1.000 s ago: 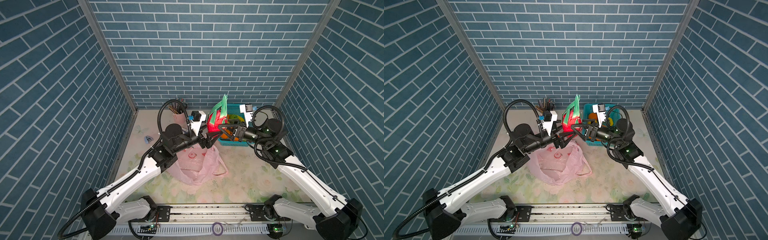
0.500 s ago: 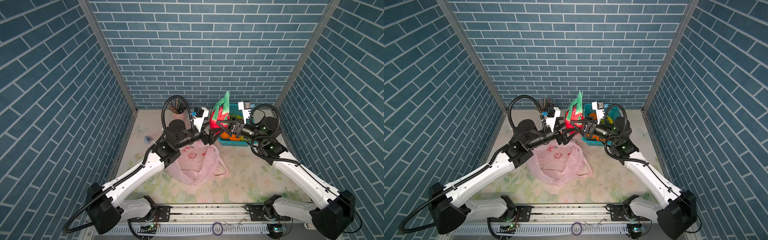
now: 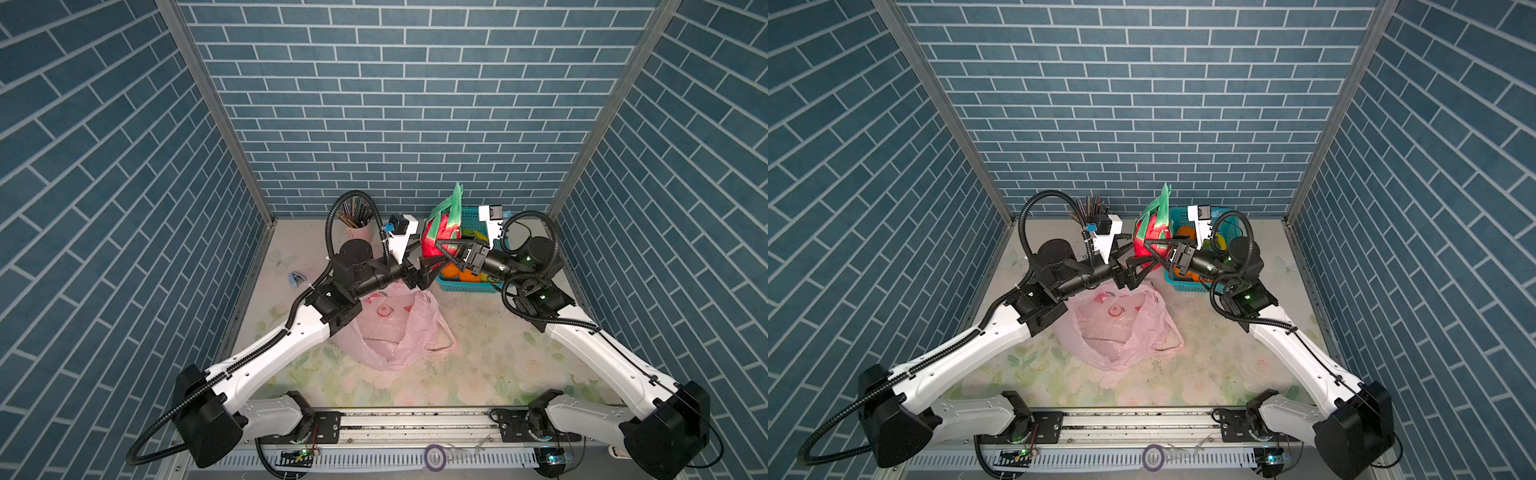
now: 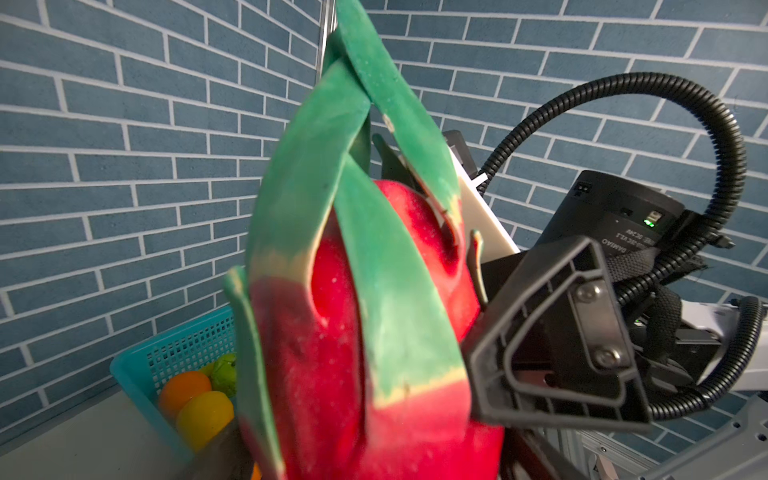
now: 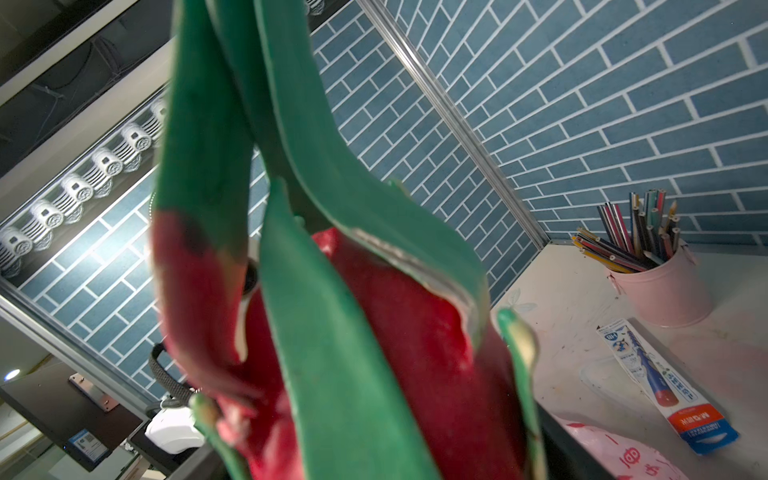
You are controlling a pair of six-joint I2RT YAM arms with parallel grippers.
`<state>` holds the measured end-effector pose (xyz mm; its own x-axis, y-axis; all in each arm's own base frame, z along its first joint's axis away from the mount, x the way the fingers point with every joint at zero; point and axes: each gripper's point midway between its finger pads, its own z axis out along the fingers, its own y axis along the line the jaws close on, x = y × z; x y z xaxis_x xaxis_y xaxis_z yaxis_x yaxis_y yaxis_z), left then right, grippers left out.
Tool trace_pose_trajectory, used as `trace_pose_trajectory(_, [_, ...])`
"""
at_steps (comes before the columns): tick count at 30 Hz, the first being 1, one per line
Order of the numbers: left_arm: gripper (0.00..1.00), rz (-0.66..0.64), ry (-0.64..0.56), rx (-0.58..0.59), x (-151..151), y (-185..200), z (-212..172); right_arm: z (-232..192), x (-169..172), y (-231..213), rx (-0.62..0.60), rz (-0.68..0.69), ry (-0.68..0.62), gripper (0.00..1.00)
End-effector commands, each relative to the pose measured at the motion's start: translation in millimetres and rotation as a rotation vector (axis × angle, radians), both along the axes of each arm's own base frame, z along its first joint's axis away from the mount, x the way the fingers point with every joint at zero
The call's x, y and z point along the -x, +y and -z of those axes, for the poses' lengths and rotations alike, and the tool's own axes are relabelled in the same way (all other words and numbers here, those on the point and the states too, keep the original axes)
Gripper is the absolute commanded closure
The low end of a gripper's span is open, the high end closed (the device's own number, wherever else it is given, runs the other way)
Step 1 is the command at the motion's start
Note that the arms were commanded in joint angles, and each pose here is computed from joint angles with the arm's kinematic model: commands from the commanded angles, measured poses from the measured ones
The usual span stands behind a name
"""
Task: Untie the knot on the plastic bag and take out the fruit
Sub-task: 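Hand the dragon fruit from the left gripper to the right gripper, then lower the dragon fruit with the right gripper into the teal basket and release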
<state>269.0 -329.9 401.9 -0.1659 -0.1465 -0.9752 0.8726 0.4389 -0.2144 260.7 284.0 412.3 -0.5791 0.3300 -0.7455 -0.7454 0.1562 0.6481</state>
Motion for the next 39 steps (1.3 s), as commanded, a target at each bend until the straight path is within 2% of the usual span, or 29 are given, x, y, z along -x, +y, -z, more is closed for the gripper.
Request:
trace_pose_trajectory(1, [0.12, -0.019, -0.058, 0.036, 5.6, 6.7, -22.9, -20.7, 1.1, -12.1, -0.062, 0.045, -0.035, 0.56])
trace_pose_trajectory(8, [0.11, -0.060, -0.058, 0.034, 5.0, 15.8, -22.4, -22.3, -7.2, -29.9, -0.080, 0.132, -0.022, 0.59])
trace_pose_trajectory(12, [0.11, -0.062, -0.069, 0.025, 11.2, 21.9, -23.5, -18.9, -21.5, -45.9, -0.046, 0.209, -0.004, 0.60])
trace_pose_trajectory(18, [0.11, -0.125, -0.054, -0.071, 9.2, 33.8, -1.3, 11.9, -67.3, -83.5, 0.053, 0.386, 0.162, 0.60])
trace_pose_trajectory(22, [0.11, -0.164, -0.042, -0.119, 8.3, 42.5, 10.7, 41.9, -95.3, -104.5, 0.131, 0.443, 0.256, 0.61])
trace_pose_trajectory(28, [0.11, -0.200, -0.014, -0.171, 7.5, 51.1, 25.5, 98.3, -133.4, -131.4, 0.309, 0.503, 0.393, 0.61])
trace_pose_trajectory(30, [0.11, -0.213, 0.000, -0.188, 6.9, 54.0, 32.4, 121.5, -144.6, -141.8, 0.406, 0.541, 0.443, 0.61])
trace_pose_trajectory(39, [0.11, -0.252, 0.060, -0.233, 8.6, 65.5, 57.1, 193.8, -189.9, -180.2, 0.779, 0.676, 0.500, 0.64])
